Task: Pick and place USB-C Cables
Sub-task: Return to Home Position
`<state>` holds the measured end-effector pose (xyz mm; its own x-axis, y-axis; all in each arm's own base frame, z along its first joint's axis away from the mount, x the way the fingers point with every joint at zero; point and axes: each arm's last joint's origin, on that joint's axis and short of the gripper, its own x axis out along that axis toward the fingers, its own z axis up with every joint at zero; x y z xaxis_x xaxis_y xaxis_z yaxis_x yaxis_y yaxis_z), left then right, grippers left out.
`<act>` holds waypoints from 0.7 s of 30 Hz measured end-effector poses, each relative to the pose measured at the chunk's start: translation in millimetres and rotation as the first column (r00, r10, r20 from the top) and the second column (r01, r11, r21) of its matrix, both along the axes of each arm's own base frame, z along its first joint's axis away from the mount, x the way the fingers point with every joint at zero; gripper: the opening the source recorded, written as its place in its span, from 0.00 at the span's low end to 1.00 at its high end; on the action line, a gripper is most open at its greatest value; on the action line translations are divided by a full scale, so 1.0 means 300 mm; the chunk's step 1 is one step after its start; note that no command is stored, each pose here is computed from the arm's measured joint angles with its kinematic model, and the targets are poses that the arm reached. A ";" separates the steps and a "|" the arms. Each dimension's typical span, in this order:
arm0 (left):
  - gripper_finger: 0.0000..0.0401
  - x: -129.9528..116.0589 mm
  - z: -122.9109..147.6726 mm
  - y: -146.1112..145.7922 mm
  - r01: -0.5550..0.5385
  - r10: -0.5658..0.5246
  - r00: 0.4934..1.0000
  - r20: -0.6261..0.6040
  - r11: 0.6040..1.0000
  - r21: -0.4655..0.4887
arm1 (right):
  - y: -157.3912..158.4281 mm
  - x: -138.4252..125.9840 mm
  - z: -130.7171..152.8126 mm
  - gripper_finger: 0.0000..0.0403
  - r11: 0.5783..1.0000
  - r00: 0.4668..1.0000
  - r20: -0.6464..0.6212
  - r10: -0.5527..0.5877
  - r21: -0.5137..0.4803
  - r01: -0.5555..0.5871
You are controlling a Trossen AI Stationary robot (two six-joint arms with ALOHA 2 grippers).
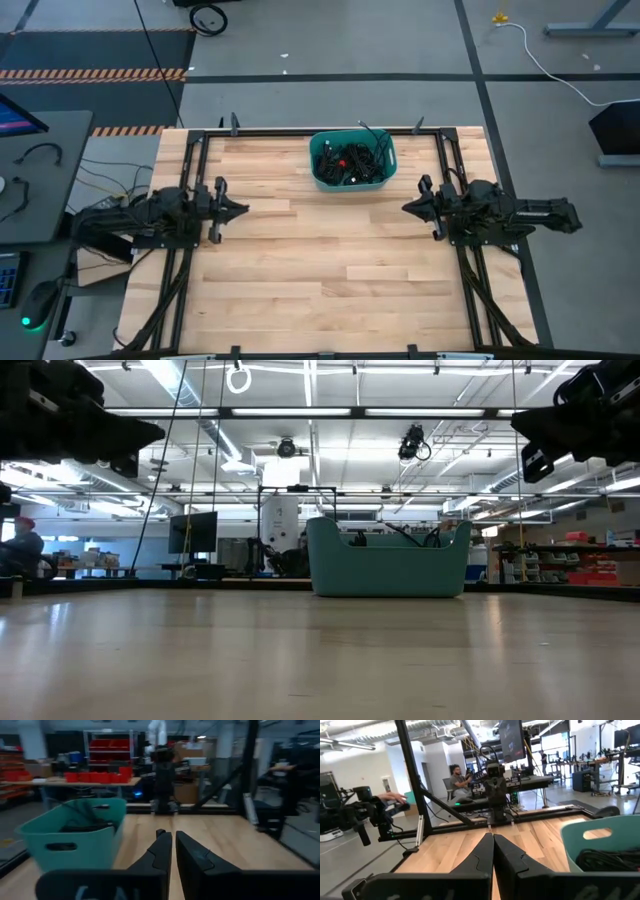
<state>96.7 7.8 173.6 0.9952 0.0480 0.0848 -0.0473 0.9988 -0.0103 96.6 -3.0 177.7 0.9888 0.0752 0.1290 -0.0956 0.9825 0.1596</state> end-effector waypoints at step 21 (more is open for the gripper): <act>0.08 0.002 0.000 -0.037 0.116 -0.116 0.993 0.001 0.993 0.000 | -0.008 -0.001 0.005 0.03 1.000 1.000 0.015 -0.025 -0.001 0.025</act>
